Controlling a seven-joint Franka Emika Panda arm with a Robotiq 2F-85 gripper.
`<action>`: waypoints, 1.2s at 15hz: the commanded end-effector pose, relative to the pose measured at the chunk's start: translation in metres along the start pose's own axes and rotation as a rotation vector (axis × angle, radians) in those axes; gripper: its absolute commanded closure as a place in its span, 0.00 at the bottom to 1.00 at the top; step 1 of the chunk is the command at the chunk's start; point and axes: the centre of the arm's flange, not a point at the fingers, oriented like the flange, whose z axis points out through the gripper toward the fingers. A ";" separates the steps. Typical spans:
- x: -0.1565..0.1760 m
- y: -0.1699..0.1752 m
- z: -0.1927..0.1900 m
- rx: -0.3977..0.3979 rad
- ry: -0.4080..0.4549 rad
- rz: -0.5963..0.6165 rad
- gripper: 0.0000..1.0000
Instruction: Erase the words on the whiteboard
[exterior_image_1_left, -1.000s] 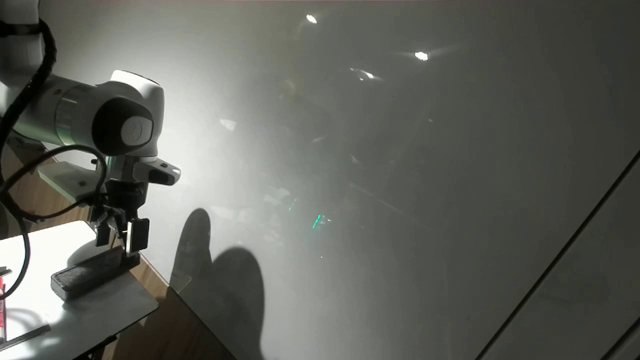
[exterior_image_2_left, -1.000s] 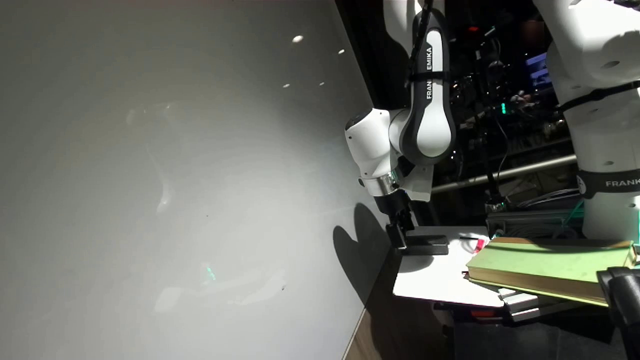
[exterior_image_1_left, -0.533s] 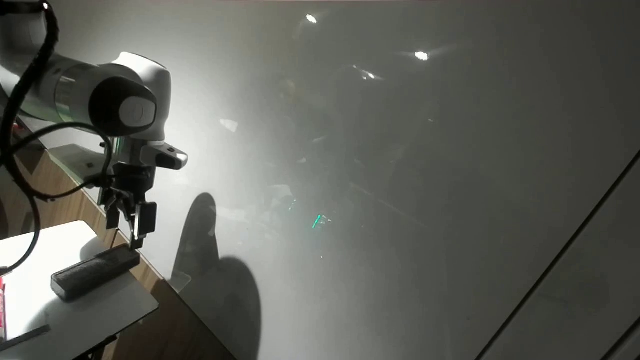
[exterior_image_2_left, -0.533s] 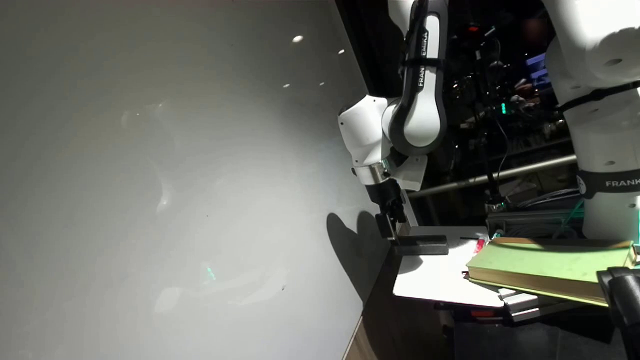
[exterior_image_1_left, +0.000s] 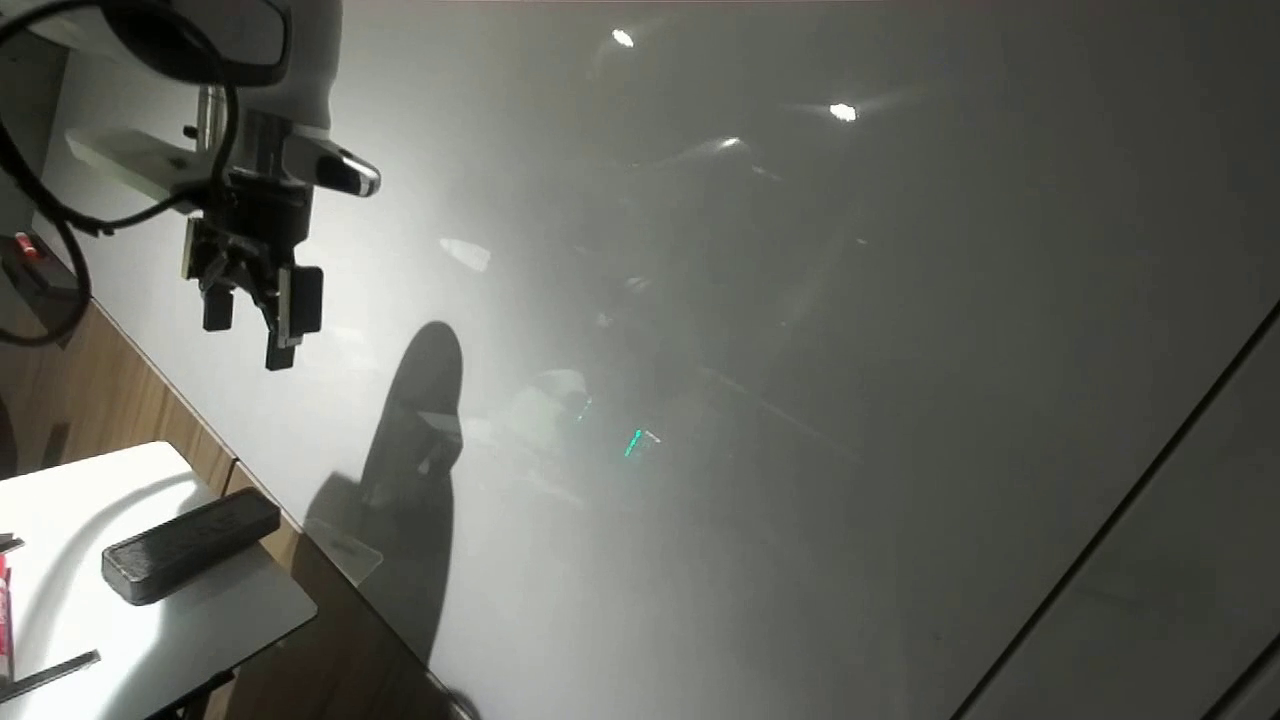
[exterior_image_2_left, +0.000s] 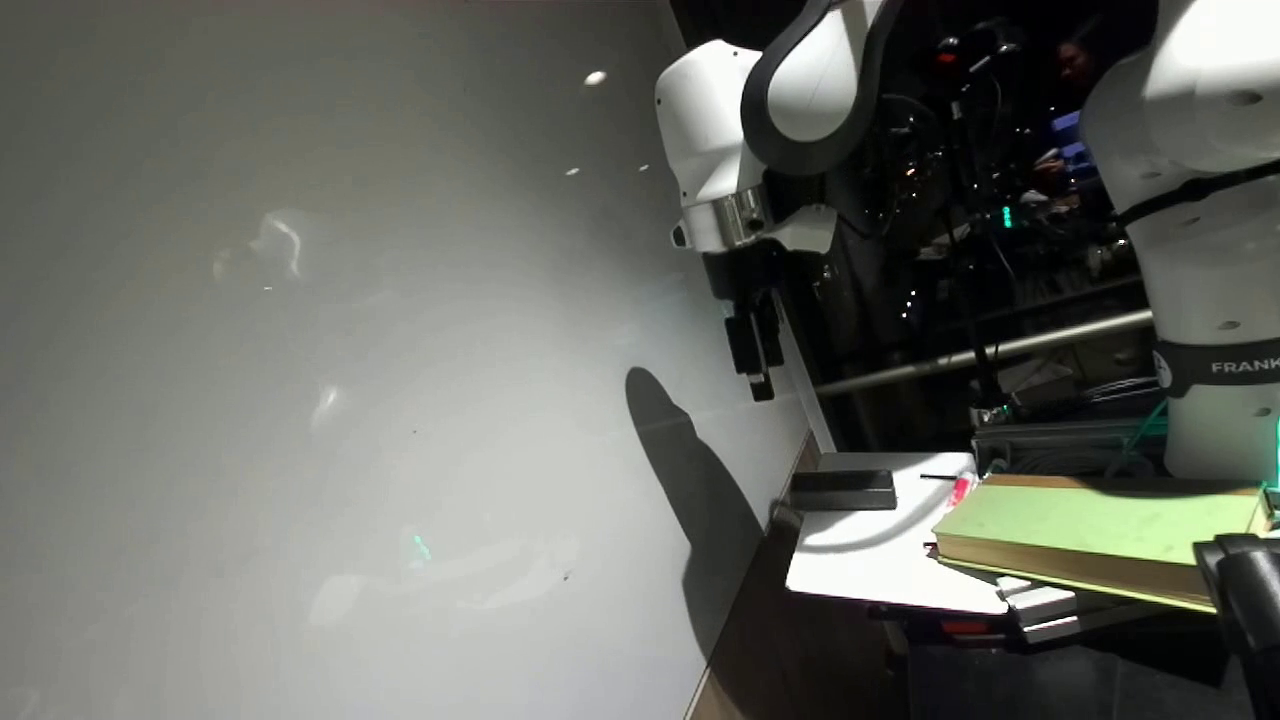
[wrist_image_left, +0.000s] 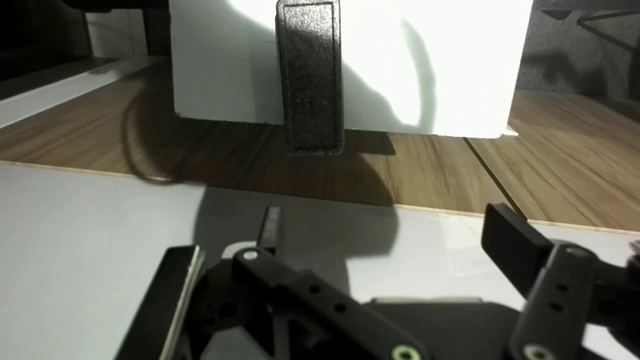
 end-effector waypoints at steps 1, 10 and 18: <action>-0.003 0.002 -0.013 0.000 0.014 -0.012 0.00; -0.015 0.005 -0.031 -0.003 0.037 -0.028 0.00; -0.015 0.005 -0.031 -0.003 0.037 -0.028 0.00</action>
